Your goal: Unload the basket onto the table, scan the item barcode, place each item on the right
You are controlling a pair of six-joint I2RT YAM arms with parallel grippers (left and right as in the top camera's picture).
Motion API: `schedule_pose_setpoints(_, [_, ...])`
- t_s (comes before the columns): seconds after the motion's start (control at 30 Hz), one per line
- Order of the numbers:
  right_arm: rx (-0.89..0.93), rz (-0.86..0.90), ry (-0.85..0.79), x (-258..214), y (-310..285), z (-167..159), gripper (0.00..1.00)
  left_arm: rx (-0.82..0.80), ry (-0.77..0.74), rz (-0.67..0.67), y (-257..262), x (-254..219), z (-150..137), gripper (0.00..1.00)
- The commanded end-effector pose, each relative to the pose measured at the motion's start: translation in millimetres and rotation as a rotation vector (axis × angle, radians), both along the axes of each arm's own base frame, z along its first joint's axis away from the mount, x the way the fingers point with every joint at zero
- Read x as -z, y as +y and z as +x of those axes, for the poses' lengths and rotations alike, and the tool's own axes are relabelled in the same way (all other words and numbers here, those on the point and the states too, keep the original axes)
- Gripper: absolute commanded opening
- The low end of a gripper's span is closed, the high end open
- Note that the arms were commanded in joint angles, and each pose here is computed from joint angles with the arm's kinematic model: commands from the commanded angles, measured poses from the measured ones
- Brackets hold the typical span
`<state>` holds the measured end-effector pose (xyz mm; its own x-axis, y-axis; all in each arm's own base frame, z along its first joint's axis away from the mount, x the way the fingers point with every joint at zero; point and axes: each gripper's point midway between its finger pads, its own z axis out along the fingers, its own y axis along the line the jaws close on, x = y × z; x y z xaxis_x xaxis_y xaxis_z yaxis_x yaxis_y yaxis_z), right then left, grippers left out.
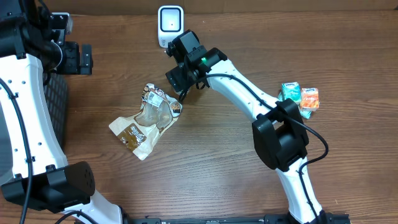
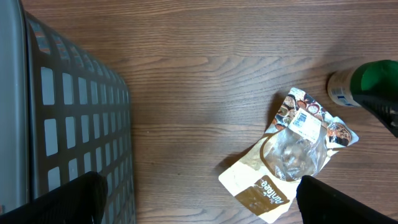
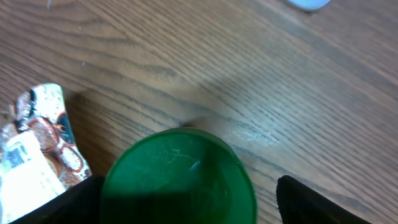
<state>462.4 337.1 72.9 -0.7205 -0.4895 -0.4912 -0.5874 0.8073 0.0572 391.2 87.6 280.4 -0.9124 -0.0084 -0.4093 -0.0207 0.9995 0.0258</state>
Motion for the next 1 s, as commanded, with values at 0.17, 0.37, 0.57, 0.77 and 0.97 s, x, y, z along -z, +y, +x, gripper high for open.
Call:
schedule_pose_setpoints(0.17, [-0.003, 0.009, 0.004, 13.5, 5.4, 2.5, 0.7, 0.023, -0.004, 0.002, -1.8, -0.4, 1.7, 1.0])
schedule_pose_setpoints(0.37, [-0.003, 0.015, -0.004, 0.0, 6.8, 4.4, 0.61, 0.023, -0.004, 0.002, -1.8, -0.4, 1.7, 1.0])
schedule_pose_setpoints(0.57, [0.008, 0.011, 0.006, -37.5, 1.8, 4.8, 0.52, 0.023, -0.004, 0.002, -1.8, -0.4, 1.7, 1.0])
schedule_pose_setpoints(0.77, [-0.008, 0.116, 0.094, -116.9, -17.6, -10.6, 0.5, 0.023, -0.004, 0.002, -1.8, -0.4, 1.7, 0.99])
schedule_pose_setpoints(0.97, [-0.051, 0.333, 0.17, -189.6, -42.0, -27.9, 0.5, 0.023, -0.004, 0.002, -1.8, -0.4, 1.7, 1.0])
